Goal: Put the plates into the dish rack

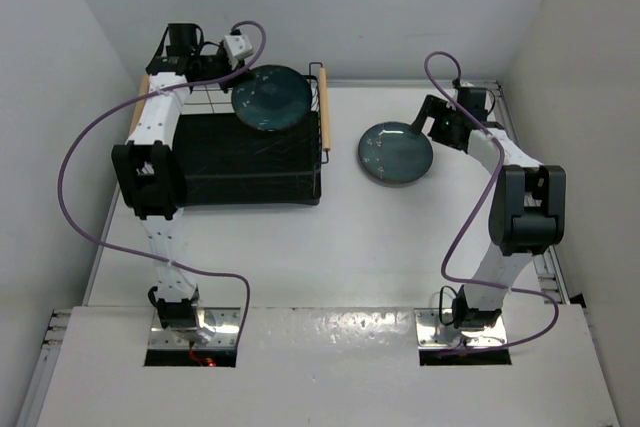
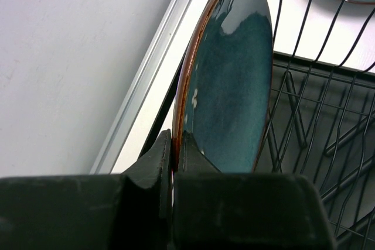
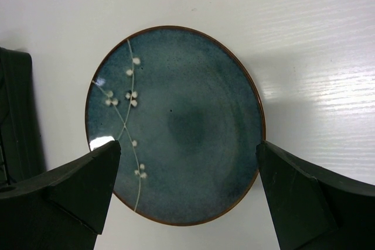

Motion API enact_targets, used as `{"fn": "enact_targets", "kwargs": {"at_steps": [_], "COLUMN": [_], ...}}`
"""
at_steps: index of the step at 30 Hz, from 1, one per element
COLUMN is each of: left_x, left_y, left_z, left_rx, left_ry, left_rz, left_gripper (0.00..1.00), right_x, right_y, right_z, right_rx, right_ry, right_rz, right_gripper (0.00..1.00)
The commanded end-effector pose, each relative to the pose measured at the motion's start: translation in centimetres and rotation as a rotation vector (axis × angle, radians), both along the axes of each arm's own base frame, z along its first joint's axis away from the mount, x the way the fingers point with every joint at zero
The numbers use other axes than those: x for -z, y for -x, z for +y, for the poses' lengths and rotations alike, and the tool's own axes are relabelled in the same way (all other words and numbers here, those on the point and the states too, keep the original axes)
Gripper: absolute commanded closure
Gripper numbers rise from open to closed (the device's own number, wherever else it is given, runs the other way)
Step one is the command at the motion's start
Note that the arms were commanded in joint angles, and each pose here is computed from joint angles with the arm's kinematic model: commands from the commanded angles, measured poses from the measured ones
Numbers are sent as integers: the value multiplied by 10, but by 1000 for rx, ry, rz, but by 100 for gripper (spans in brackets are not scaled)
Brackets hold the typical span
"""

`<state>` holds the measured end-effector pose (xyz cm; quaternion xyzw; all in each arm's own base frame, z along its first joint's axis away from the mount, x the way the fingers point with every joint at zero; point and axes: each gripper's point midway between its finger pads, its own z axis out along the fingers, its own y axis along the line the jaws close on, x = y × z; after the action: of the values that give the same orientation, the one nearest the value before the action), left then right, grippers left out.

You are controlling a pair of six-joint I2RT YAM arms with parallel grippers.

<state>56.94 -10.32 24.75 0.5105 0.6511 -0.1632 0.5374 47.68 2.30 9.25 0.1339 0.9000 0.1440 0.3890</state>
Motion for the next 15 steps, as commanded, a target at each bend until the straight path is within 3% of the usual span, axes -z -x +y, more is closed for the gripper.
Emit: {"fn": "enact_targets", "kwargs": {"at_steps": [1,6,15], "left_x": [-57,-39,-24], "left_y": [8,12,23], "left_z": [-7,-5,-7], "left_rx": [63,67,99], "left_ry": [-7,-26,-39], "left_rz": [-192,-157,-110], "left_gripper": [100,98,67], "right_x": [-25,-25,-24], "right_y": [-9,-10,-11], "right_z": [-2,-1,-3], "right_rx": [1,-2,1], "right_ry": [-1,-2,0], "right_rz": [-85,-85,-85], "right_gripper": [1,1,1]}}
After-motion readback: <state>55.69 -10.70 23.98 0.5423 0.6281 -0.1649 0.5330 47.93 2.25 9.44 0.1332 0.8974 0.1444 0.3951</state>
